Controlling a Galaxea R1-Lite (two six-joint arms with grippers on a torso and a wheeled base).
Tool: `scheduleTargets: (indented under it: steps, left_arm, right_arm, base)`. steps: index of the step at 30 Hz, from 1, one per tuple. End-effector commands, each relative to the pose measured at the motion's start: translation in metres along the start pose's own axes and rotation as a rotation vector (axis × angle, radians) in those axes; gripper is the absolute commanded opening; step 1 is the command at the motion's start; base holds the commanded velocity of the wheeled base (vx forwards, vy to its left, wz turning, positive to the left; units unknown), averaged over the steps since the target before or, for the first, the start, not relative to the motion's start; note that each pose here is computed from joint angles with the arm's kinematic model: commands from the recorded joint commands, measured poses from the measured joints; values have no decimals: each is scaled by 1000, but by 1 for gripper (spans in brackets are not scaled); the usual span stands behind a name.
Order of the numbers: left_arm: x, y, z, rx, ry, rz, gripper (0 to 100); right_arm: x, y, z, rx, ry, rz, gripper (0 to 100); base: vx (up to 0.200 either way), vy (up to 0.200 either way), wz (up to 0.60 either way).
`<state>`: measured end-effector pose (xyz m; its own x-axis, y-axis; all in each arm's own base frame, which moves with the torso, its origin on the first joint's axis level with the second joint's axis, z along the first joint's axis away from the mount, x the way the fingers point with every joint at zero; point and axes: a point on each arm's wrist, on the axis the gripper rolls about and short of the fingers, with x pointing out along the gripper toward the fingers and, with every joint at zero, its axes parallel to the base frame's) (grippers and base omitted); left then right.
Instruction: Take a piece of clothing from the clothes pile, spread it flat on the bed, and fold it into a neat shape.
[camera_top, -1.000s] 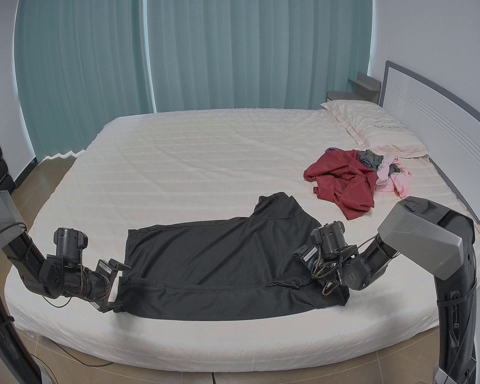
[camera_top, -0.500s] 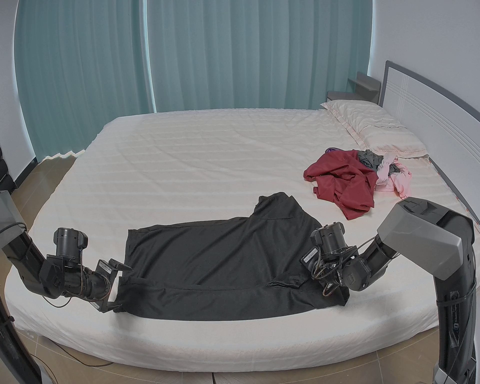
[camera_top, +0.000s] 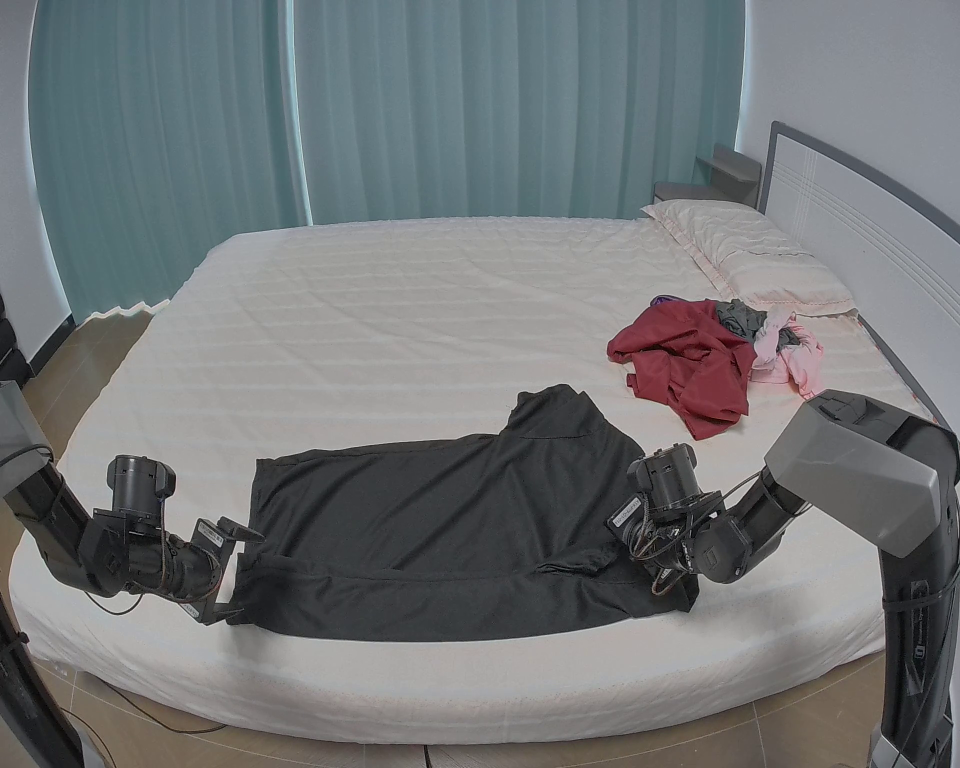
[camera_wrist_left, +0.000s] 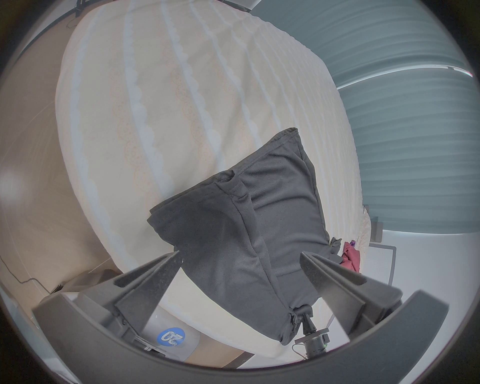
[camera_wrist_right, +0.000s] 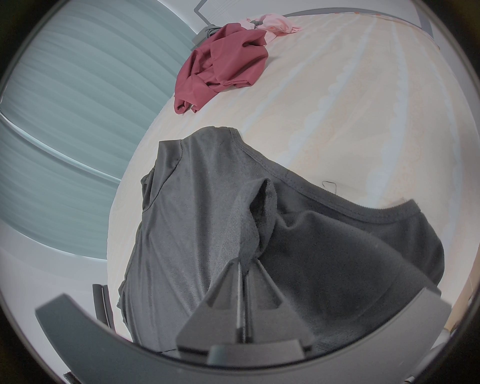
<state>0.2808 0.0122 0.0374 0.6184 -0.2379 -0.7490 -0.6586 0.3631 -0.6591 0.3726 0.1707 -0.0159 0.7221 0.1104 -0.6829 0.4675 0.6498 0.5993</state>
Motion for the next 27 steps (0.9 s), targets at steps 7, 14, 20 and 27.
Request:
scheduleTargets:
  steps: [7, 14, 20, 27]
  left_arm:
    - [0, 0, 0, 0, 0, 0, 100]
    - [0, 0, 0, 0, 0, 0, 100]
    - [0, 0, 0, -1, 1, 1, 100]
    - [0, 0, 0, -1, 1, 1, 100]
  right_arm:
    - [-50, 9, -4, -46, 9, 33, 0]
    - [-65, 0, -18, -139, -2, -5, 0]
    - [-73, -4, -29, -182, 8, -18, 0]
    - [-86, -7, -39, -221, 33, -13, 0]
  base:
    - [0, 0, 0]
    - [0, 0, 0]
    - [0, 0, 0]
    - [0, 0, 0]
